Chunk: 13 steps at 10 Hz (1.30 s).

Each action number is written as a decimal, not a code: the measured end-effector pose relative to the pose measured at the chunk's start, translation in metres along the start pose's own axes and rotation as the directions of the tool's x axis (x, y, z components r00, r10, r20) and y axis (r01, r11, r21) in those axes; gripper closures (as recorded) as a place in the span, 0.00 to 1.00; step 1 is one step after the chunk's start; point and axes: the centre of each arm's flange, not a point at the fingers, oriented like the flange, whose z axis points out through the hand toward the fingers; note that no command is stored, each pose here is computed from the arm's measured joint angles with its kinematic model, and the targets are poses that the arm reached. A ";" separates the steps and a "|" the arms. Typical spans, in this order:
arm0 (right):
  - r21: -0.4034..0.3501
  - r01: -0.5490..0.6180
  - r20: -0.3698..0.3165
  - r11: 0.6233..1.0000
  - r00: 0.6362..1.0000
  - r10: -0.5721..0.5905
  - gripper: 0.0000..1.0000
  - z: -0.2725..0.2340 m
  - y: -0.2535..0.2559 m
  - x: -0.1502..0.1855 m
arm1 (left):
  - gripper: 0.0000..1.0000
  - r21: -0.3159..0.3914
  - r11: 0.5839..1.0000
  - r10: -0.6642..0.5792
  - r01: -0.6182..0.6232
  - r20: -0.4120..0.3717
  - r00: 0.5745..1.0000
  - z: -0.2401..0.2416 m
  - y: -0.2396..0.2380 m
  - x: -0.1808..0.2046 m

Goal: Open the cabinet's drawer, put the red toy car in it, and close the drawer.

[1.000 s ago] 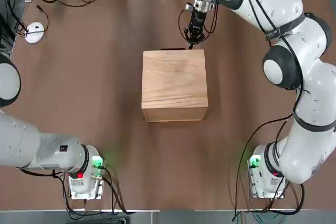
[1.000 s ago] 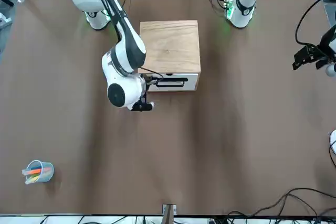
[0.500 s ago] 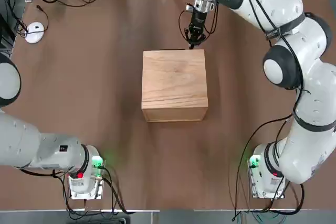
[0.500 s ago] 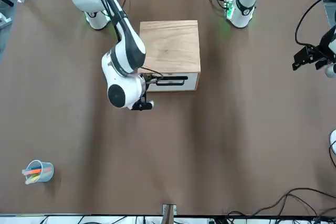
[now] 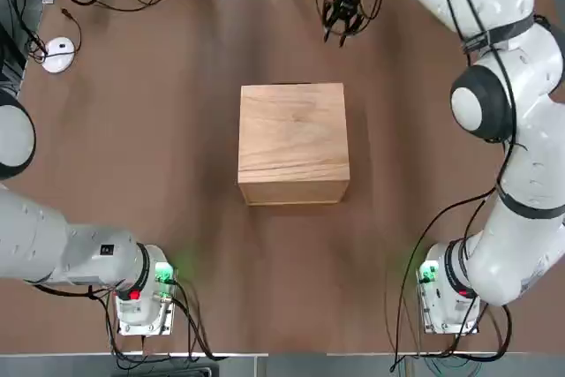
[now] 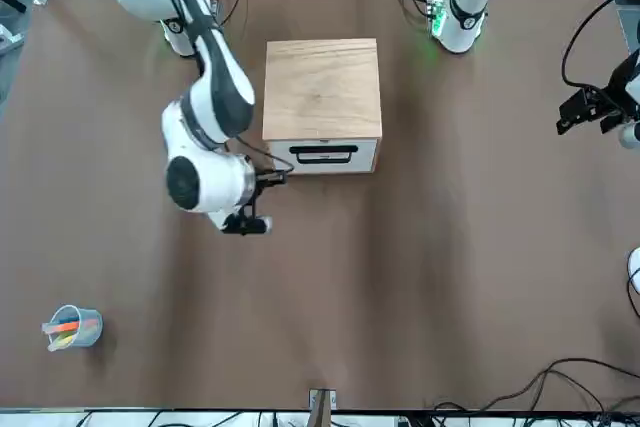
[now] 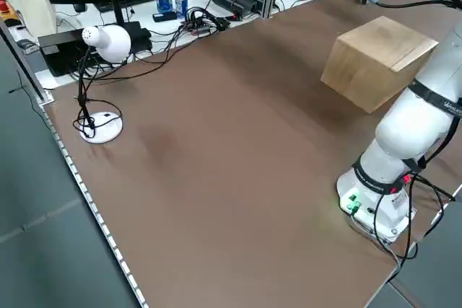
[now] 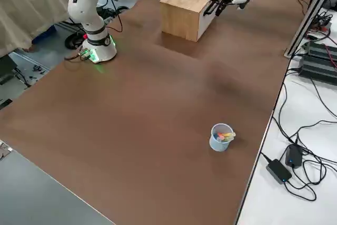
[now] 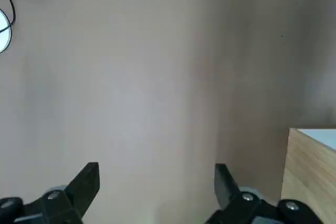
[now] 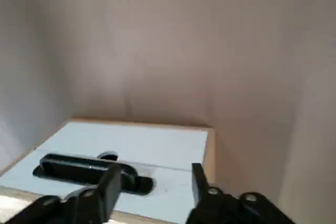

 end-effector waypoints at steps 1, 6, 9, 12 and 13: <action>-0.031 -0.021 -0.049 0.999 0.999 0.019 0.16 -0.022 0.023 0.012 | 0.03 0.000 1.000 0.001 -0.001 0.000 1.000 0.000 0.000 0.000; -0.104 -0.096 -0.219 0.990 0.973 0.072 0.00 -0.123 0.170 0.055 | 0.03 0.000 1.000 0.007 -0.007 0.003 1.000 0.003 0.004 0.002; -0.144 -0.146 -0.308 0.979 0.947 0.096 0.00 -0.182 0.225 0.042 | 0.03 0.000 1.000 0.010 -0.010 0.003 1.000 0.003 0.005 0.003; -0.118 -0.185 -0.344 0.976 0.929 0.135 0.00 -0.250 0.286 0.003 | 0.03 0.000 1.000 0.012 -0.012 0.001 1.000 0.002 0.006 0.003; -0.111 -0.194 -0.348 0.975 0.926 0.145 0.00 -0.269 0.298 -0.014 | 0.03 0.000 1.000 0.012 -0.012 0.001 1.000 0.002 0.006 0.003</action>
